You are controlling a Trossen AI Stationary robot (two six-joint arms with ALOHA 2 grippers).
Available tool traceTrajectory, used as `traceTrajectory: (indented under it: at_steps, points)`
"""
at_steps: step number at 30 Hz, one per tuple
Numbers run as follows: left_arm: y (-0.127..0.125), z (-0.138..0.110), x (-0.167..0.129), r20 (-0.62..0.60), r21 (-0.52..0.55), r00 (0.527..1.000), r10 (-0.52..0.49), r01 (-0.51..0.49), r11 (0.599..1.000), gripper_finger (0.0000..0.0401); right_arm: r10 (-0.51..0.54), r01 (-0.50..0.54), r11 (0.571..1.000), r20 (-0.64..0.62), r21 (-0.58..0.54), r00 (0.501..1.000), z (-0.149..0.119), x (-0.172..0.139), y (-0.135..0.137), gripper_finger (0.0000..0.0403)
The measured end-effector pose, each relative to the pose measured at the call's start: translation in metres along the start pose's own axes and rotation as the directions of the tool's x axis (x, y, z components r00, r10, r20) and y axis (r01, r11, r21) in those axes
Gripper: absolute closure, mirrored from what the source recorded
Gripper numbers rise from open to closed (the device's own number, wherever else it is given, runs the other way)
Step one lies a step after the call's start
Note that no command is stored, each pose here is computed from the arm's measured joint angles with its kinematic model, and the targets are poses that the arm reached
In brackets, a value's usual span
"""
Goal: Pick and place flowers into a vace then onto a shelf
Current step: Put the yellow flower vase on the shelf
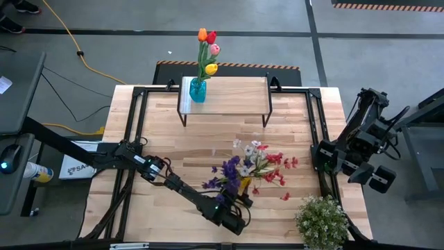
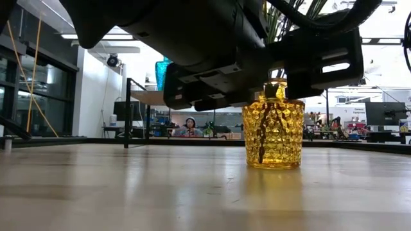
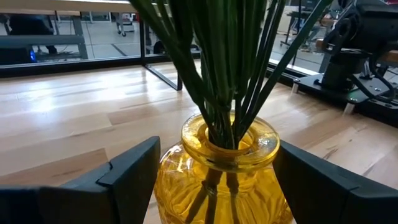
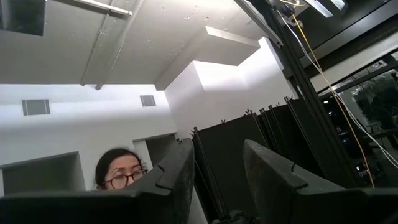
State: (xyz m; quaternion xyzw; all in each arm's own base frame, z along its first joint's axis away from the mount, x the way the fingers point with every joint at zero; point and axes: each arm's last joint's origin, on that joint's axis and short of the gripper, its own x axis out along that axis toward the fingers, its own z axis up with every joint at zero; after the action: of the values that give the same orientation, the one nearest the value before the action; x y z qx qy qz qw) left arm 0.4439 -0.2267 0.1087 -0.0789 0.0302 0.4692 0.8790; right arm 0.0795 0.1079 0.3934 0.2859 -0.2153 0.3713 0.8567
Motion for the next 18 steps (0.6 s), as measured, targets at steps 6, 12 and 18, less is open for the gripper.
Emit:
traceTrajectory:
  at_steps: [6, 12, 18]
  points:
    - [-0.0001, 0.0000, 0.0000, 0.000, 0.015, 1.000, 0.000, 0.000, 1.000, 0.0064, 0.001, -0.001, 1.000, 0.000, 0.000, 1.000, 0.0000, 0.0000, 0.0001, 0.0272]
    - [0.0002, 0.0003, 0.0000, 0.010, 0.019, 1.000, 0.004, -0.004, 1.000, 0.0064, 0.013, -0.013, 1.000, -0.004, 0.008, 1.000, -0.0002, 0.0000, 0.0004, 0.0272]
    - [0.0006, 0.0007, 0.0005, 0.030, 0.039, 0.999, 0.013, -0.015, 0.999, 0.0064, 0.014, -0.014, 1.000, -0.007, 0.010, 1.000, -0.0005, 0.0000, 0.0004, 0.0272]
